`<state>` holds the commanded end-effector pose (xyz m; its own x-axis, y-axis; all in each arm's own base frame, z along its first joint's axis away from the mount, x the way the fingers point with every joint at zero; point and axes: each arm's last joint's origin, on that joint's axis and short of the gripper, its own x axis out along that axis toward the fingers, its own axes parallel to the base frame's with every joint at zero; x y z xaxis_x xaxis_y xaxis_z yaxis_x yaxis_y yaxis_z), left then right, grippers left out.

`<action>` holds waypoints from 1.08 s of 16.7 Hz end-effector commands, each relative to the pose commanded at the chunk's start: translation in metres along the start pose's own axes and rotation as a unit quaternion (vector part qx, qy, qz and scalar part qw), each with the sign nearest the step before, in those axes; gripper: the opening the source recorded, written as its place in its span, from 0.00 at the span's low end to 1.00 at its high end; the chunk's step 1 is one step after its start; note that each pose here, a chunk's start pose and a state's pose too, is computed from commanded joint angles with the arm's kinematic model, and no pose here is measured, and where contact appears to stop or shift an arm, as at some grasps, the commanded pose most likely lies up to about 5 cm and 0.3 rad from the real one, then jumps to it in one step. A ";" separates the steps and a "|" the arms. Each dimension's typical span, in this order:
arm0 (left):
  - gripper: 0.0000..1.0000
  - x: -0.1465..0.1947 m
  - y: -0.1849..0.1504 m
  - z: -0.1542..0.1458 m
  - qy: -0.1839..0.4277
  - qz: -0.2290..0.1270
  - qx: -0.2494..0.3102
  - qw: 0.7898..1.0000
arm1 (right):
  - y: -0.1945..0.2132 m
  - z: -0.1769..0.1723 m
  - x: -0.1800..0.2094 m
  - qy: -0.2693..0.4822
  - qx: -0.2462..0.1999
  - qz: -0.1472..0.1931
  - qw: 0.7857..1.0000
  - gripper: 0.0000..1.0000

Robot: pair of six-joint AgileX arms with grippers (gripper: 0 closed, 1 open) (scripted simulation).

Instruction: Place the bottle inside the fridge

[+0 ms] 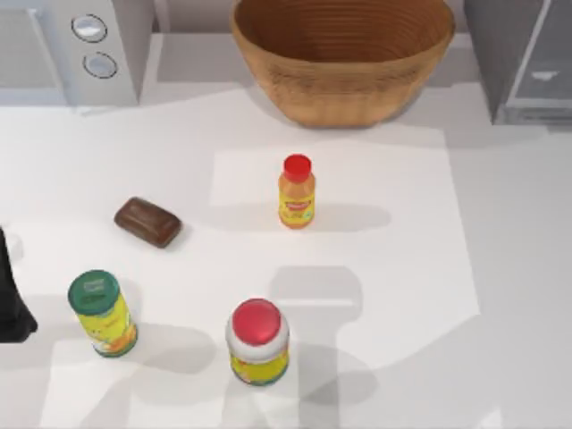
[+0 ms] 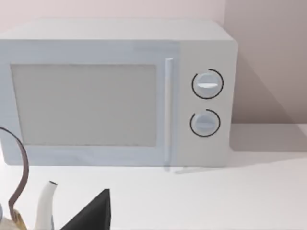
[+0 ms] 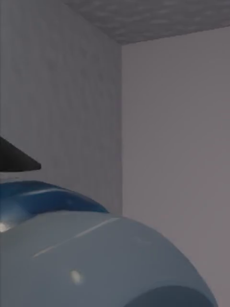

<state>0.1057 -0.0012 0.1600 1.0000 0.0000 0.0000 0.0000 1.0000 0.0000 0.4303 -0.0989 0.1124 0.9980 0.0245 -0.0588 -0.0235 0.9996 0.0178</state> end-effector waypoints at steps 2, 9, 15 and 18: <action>1.00 0.000 0.000 0.000 0.000 0.000 0.000 1.000 | -0.001 0.003 0.023 -0.005 -0.003 0.003 1.000 0.01; 1.00 0.000 0.000 0.000 0.000 0.000 0.000 1.000 | -0.006 0.020 0.073 -0.023 -0.007 -0.010 1.000 0.01; 1.00 0.000 0.000 0.000 0.000 0.000 0.000 1.000 | -0.006 0.020 0.073 -0.023 -0.007 -0.010 1.000 0.16; 1.00 0.000 0.000 0.000 0.000 0.000 0.000 1.000 | -0.006 0.020 0.073 -0.023 -0.007 -0.010 1.000 0.38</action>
<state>0.1057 -0.0012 0.1600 1.0000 0.0000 0.0000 0.0000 1.0000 0.0000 0.5044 -0.1032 0.1277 0.9999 0.0038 -0.0133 -0.0037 1.0000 0.0040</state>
